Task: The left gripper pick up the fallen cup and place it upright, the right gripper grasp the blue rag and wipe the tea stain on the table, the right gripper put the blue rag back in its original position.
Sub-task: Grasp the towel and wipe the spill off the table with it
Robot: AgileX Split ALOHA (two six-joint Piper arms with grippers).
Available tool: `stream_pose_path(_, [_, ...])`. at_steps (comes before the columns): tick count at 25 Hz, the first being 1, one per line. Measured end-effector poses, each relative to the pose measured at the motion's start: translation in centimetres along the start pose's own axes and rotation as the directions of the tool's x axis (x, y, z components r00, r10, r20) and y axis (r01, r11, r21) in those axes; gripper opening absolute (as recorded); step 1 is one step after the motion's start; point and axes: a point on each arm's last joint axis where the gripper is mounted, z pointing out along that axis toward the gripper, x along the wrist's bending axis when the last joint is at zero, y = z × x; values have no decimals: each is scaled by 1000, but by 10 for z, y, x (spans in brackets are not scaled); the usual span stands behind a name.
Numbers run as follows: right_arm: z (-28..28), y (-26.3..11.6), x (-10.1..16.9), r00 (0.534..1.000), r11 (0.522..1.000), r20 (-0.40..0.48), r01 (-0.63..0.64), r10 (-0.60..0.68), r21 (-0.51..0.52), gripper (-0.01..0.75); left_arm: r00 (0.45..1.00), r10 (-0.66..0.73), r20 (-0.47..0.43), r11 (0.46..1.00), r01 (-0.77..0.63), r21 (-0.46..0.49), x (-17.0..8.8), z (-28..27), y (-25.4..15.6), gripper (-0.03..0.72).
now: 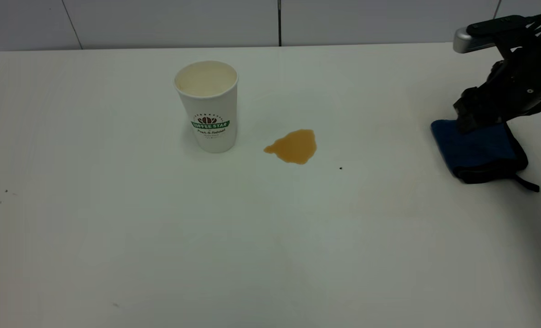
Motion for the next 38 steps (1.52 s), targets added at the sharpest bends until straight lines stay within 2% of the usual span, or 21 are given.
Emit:
stream_pose_path(4, [10,-9,-5,1000,1000,10,10,-10,21,593,1000,0,0,1000,0,0,0,0,0,499])
stream_pose_path(11, [23,-22,1,999,997,-33,9,-7,73,592,1000,1,0,1000,-1,0,0,0,0,499])
stream_pose_path(13, [25,-22,2,1000,997,-30,6,-4,73,570,1000,1,0,1000,-1,0,0,0,0,499])
stream_pose_path(15, [26,-22,6,999,997,-33,13,-11,74,488,1000,1,0,1000,-1,0,0,0,0,499])
stream_pose_path(19, [27,-17,18,998,997,-41,41,-39,61,127,1000,1,0,1000,-1,0,0,0,0,499])
stream_pose_path(20, [27,-13,22,998,997,-42,52,-50,52,76,1000,1,0,1000,-1,0,0,0,0,499])
stream_pose_path(21, [28,-10,27,997,997,-44,65,-63,43,56,1000,1,0,1000,-1,0,0,0,0,499])
stream_pose_path(23, [31,2,40,994,995,-55,95,-94,13,50,1000,1,0,1000,-1,0,0,0,0,499])
stream_pose_path(29, [39,49,116,958,967,-150,230,-245,-114,50,1000,1,0,1000,-1,0,0,0,0,499])
stream_pose_path(34, [49,83,155,936,934,-159,272,-313,-232,50,1000,1,0,1000,-1,0,0,0,0,499])
stream_pose_path(38, [59,84,181,906,922,-225,305,-358,-238,50,1000,0,0,1000,0,0,0,0,0,499])
